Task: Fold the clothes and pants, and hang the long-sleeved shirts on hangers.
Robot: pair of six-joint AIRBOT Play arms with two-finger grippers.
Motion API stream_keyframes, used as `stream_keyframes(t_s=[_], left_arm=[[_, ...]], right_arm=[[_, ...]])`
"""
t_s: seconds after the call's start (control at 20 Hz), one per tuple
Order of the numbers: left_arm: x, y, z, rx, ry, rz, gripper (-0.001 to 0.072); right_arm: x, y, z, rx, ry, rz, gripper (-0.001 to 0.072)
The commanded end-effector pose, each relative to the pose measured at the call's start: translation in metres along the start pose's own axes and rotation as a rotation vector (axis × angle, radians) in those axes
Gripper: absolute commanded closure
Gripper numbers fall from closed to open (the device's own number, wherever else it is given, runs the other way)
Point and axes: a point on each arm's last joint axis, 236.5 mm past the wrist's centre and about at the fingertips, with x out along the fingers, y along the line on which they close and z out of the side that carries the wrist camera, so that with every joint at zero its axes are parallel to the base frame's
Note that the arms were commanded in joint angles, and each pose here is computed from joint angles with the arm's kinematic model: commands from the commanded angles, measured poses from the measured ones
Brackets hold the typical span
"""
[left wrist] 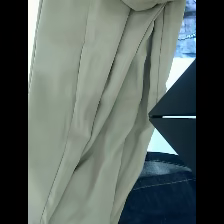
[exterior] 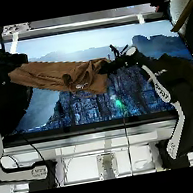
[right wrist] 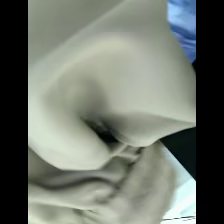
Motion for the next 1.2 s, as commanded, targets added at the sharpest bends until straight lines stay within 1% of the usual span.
stream_keyframes(t_s=[0.0, 0.2, 0.3, 0.35, 0.55, 0.65, 0.75, 0.85, 0.95, 1.05, 1.15], left_arm=[[-0.027, 0.002, 0.002, -0.002, -0.021, 0.004, 0.0695], [-0.079, -0.005, 0.0, 0.006, -0.05, -0.005, 0.0694], [-0.095, -0.024, -0.008, 0.002, -0.026, -0.05, 0.0694], [-0.097, -0.041, -0.012, -0.001, -0.012, -0.098, 0.0695], [-0.084, -0.145, -0.017, 0.098, 0.031, -0.328, 0.0695], [-0.056, -0.219, -0.034, 0.188, 0.086, -0.431, 0.0695], [-0.021, -0.294, -0.067, 0.285, 0.166, -0.509, 0.0694], [0.016, -0.364, -0.103, 0.381, 0.2, -0.553, 0.0694], [0.048, -0.418, -0.133, 0.431, 0.194, -0.585, 0.0694], [0.072, -0.45, -0.158, 0.459, 0.193, -0.601, 0.0694], [0.081, -0.461, -0.17, 0.465, 0.202, -0.604, 0.0694]], right_arm=[[-0.06, 0.019, -0.034, -0.062, 0.165, -0.041, 0.07], [-0.157, 0.045, -0.081, -0.059, 0.289, -0.075, 0.0699], [-0.193, 0.054, -0.081, -0.08, 0.218, -0.114, 0.07], [-0.206, 0.06, -0.081, -0.101, 0.183, -0.129, 0.0699], [-0.235, 0.079, -0.084, -0.149, 0.104, -0.152, 0.0699], [-0.231, 0.078, -0.081, -0.153, 0.097, -0.16, 0.0699], [-0.222, 0.071, -0.066, -0.111, 0.048, -0.203, 0.0699], [-0.215, 0.069, -0.057, -0.081, 0.02, -0.217, 0.0699], [-0.209, 0.072, -0.059, -0.088, 0.032, -0.215, 0.0699], [-0.206, 0.075, -0.061, -0.095, 0.042, -0.215, 0.07], [-0.205, 0.075, -0.062, -0.097, 0.043, -0.218, 0.0699]])
